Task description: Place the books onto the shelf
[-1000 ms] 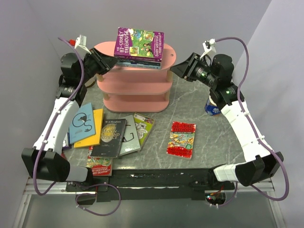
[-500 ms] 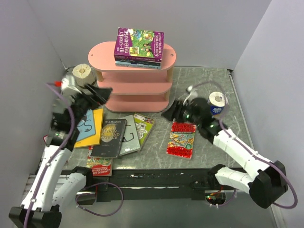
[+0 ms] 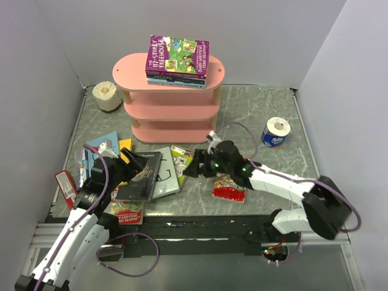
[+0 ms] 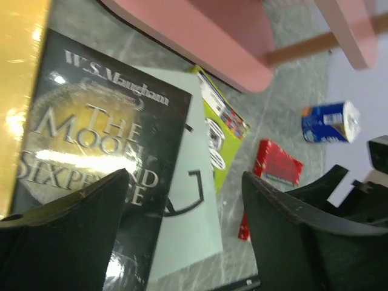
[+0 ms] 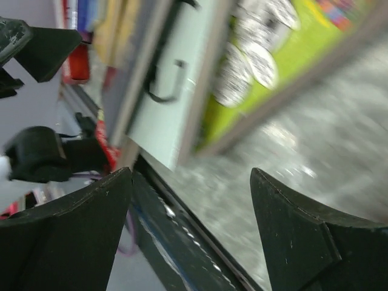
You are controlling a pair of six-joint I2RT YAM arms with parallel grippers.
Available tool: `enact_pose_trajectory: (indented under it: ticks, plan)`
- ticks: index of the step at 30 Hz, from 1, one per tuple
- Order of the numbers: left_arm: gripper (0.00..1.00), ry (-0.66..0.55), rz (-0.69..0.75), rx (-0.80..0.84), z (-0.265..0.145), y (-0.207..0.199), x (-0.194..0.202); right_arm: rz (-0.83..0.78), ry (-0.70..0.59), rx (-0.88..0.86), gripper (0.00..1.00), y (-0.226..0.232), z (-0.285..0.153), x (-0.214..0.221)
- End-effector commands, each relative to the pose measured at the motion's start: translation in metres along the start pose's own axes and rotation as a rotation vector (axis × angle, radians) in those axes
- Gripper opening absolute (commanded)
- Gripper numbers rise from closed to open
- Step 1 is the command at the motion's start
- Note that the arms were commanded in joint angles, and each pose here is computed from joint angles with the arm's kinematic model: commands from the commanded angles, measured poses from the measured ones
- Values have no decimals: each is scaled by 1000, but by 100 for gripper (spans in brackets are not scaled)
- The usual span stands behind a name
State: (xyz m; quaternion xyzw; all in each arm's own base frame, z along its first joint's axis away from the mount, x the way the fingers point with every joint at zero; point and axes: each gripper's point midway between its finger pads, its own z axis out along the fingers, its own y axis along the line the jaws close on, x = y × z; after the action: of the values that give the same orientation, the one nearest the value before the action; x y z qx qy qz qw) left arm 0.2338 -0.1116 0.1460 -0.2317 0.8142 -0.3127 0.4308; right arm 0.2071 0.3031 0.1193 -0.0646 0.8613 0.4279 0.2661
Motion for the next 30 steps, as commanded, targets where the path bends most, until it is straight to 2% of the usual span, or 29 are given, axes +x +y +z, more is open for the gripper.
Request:
enact_pose_trajectory:
  ticks: [1,2,4,5,8,14,19,23,26,27,29,30]
  plan:
    - [75,-37,-105,-132,14,28,1,5,-20,-56,84,29,34,-32]
    - [64,18,-119,-164,21,37,14,7,-5,-71,84,35,42,-35]
    - [52,83,-160,-159,30,45,35,49,84,-48,82,21,60,-17]
    - [41,140,-180,-151,33,48,49,61,104,-39,82,13,68,-10]
    - [25,184,-237,-141,36,61,71,107,134,-32,81,3,73,4]
    - [8,148,-266,-182,33,77,75,164,257,-101,79,1,81,37]
    - [2,158,-263,-190,37,82,79,199,302,-229,73,26,86,45]
    - [1,197,-267,-194,39,86,89,207,360,-297,66,40,91,55]
    - [1,202,-263,-181,39,83,89,219,340,-368,37,49,84,52]
    - [1,200,-257,-168,38,79,87,228,324,-374,24,50,80,49]
    - [4,172,-220,-128,35,62,72,213,282,-381,14,51,66,38]
    - [6,153,-206,-107,33,54,64,182,263,-376,5,50,60,35]
